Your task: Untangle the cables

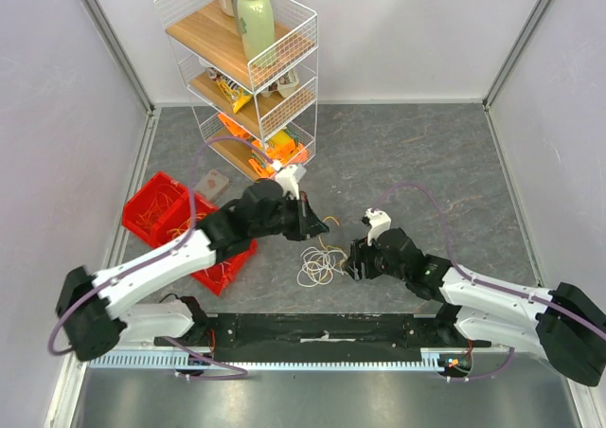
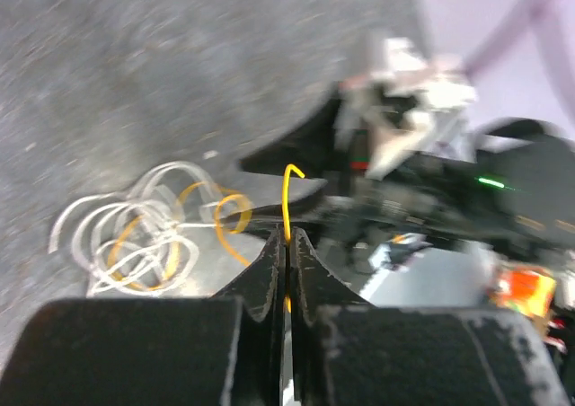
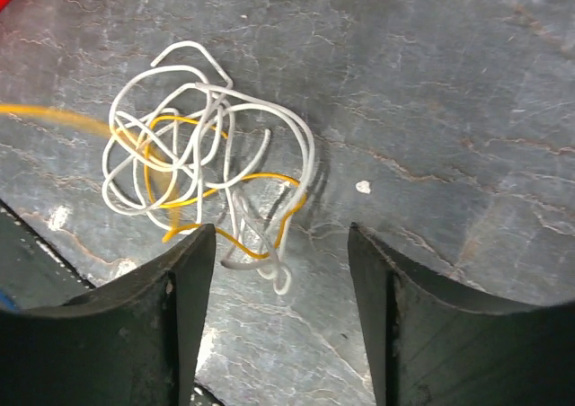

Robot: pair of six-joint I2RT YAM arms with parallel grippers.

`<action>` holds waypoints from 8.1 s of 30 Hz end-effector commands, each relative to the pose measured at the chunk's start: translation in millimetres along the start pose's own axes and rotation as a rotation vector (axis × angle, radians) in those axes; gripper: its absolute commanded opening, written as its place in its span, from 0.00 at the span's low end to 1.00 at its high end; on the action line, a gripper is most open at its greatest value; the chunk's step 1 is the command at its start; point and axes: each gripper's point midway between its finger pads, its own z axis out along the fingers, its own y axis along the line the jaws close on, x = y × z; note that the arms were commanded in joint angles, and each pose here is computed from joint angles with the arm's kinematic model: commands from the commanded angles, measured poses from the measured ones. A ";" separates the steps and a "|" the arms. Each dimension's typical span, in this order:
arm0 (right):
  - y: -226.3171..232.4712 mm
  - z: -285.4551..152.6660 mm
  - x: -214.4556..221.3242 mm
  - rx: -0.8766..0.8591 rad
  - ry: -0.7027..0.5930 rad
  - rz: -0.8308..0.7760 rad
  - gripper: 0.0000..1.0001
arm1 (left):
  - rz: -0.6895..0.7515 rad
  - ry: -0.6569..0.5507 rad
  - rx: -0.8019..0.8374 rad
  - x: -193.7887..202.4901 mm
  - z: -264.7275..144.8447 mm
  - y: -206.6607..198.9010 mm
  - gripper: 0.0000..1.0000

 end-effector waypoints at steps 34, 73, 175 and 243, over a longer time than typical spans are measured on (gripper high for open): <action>-100.9 -33.5 -57.9 0.603 -0.267 0.299 0.43 | 0.236 -0.682 0.438 -110.8 -301.3 -134.5 0.02; -116.7 -22.9 -47.4 0.519 -0.098 0.112 0.72 | 0.151 -0.744 -0.934 -261.2 -320.8 89.8 0.02; -112.0 -21.5 -47.3 0.484 -0.106 0.103 0.73 | 0.380 -1.142 -0.833 -286.2 -431.5 23.5 0.02; -101.6 -21.2 -49.9 0.417 -0.128 0.090 0.73 | 0.448 -0.947 -1.857 -288.0 -474.4 67.1 0.02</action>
